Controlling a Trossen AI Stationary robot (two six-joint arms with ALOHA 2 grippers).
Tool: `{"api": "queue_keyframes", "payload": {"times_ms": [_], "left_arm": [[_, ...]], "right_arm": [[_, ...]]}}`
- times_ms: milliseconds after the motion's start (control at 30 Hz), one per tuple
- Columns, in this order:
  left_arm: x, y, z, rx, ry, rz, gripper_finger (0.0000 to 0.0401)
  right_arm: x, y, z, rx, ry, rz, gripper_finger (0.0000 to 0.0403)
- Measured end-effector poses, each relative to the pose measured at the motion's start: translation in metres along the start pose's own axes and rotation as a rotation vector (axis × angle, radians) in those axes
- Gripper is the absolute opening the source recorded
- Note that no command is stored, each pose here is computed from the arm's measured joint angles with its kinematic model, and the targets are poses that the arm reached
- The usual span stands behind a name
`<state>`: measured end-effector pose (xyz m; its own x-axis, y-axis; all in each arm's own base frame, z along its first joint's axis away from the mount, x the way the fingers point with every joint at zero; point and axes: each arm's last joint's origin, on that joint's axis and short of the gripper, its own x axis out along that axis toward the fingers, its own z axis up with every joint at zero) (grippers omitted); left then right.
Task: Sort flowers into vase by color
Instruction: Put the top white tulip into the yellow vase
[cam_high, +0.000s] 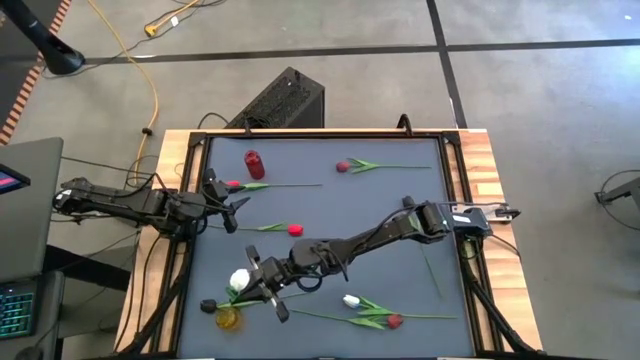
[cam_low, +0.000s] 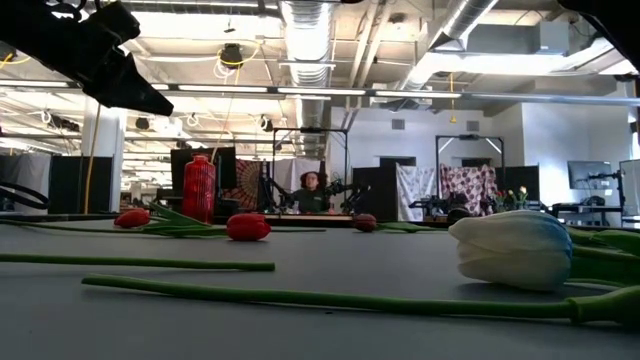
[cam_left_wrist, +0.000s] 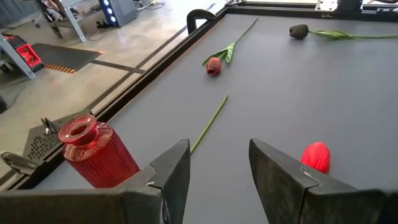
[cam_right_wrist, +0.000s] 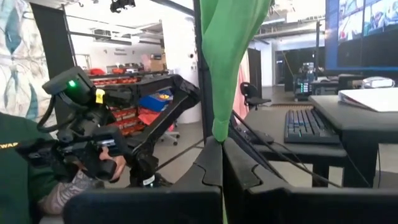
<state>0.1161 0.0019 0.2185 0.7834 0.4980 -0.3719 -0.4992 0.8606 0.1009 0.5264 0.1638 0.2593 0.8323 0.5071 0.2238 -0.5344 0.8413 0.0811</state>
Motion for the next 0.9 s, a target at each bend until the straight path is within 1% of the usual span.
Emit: {"api": "queue_keyframes", "payload": {"times_ms": [67,200,367,667,800,900], "left_arm": [[0.0,0.0,0.0,-0.001,0.0,0.0,0.0155],[0.0,0.0,0.0,-0.003,0.0,0.0,0.0155],[0.0,0.0,0.0,-0.003,0.0,0.0,0.0155],[0.0,0.0,0.0,-0.004,0.0,-0.001,0.0155],[0.0,0.0,0.0,-0.003,0.001,-0.002,0.0155],[0.0,0.0,0.0,-0.002,0.002,-0.006,0.0155]], "right_arm": [[0.0,0.0,-0.001,0.016,0.013,-0.011,0.002],[0.0,-0.003,-0.006,0.038,0.056,-0.071,0.003],[-0.001,-0.005,-0.007,0.034,0.062,-0.081,0.0052],[-0.003,-0.012,-0.006,0.032,0.068,-0.096,0.0076],[-0.003,-0.012,-0.006,0.029,0.068,-0.09,0.0103],[-0.003,-0.014,-0.007,0.031,0.079,-0.081,0.0138]]}}
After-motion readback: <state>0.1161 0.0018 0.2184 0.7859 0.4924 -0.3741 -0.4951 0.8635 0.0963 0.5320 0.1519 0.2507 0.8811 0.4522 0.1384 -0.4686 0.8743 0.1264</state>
